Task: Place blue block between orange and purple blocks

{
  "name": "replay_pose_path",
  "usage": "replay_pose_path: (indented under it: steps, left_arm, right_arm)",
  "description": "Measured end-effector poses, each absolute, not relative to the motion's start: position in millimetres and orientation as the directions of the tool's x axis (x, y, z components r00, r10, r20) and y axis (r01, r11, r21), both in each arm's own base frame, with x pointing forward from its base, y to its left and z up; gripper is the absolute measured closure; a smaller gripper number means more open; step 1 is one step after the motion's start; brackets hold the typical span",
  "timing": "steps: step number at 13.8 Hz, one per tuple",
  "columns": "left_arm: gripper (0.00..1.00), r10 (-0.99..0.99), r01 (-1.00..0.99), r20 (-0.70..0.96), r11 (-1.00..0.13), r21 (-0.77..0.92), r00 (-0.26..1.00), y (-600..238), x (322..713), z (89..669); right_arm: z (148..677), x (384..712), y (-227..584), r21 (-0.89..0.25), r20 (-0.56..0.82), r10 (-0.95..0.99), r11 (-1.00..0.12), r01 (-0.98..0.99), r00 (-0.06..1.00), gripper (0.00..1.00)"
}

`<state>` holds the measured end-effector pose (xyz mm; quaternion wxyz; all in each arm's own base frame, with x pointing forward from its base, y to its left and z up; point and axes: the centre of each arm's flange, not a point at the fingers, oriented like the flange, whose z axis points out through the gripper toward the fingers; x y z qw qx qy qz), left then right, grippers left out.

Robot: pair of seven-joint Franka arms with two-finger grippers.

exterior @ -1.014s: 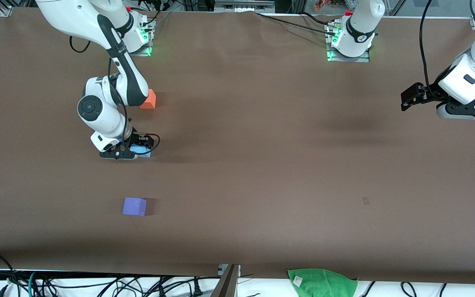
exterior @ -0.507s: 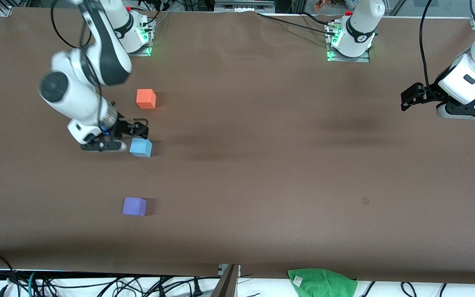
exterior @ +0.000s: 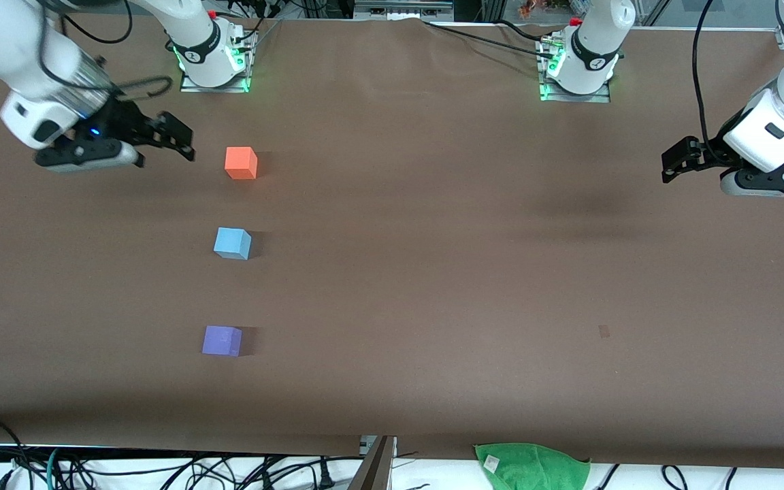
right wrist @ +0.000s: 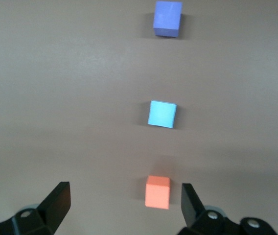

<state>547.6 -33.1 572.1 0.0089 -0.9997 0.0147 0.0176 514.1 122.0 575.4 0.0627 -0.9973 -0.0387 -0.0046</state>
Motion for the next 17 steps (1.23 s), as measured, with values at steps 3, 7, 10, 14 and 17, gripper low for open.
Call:
replay_pose_path:
  steps: [3, 7, 10, 14, 17]
  left_arm:
    - [0.0, -0.029, -0.03, -0.036, -0.999, -0.017, 0.999, -33.1, 547.6, 572.1]
    - [0.0, -0.029, -0.029, -0.036, -0.999, -0.017, 0.999, -32.9, 547.6, 572.1]
    - [0.0, -0.029, -0.029, -0.036, -0.999, -0.017, 0.999, -32.9, 547.6, 572.0]
    - [0.0, -0.029, -0.029, -0.036, -0.999, -0.017, 0.999, -32.9, 547.6, 572.0]
    - [0.0, -0.029, -0.029, -0.036, -0.999, -0.017, 0.999, -32.9, 547.5, 571.9]
  right_arm:
    - [587.3, 525.0, 112.9, -0.099, 0.007, 0.102, -0.99, 0.102, 0.995, 0.0]
    - [594.8, 541.0, 111.5, -0.075, -0.06, 0.105, -0.992, 0.101, 0.993, 0.0]
    - [600.2, 549.1, 111.2, -0.067, -0.076, 0.101, -0.993, 0.096, 0.992, 0.0]
    - [599.0, 549.9, 107.0, -0.043, -0.08, 0.155, -0.987, 0.152, 0.985, 0.0]
    - [597.8, 548.8, 103.1, -0.042, -0.096, 0.172, -0.985, 0.168, 0.981, 0.0]
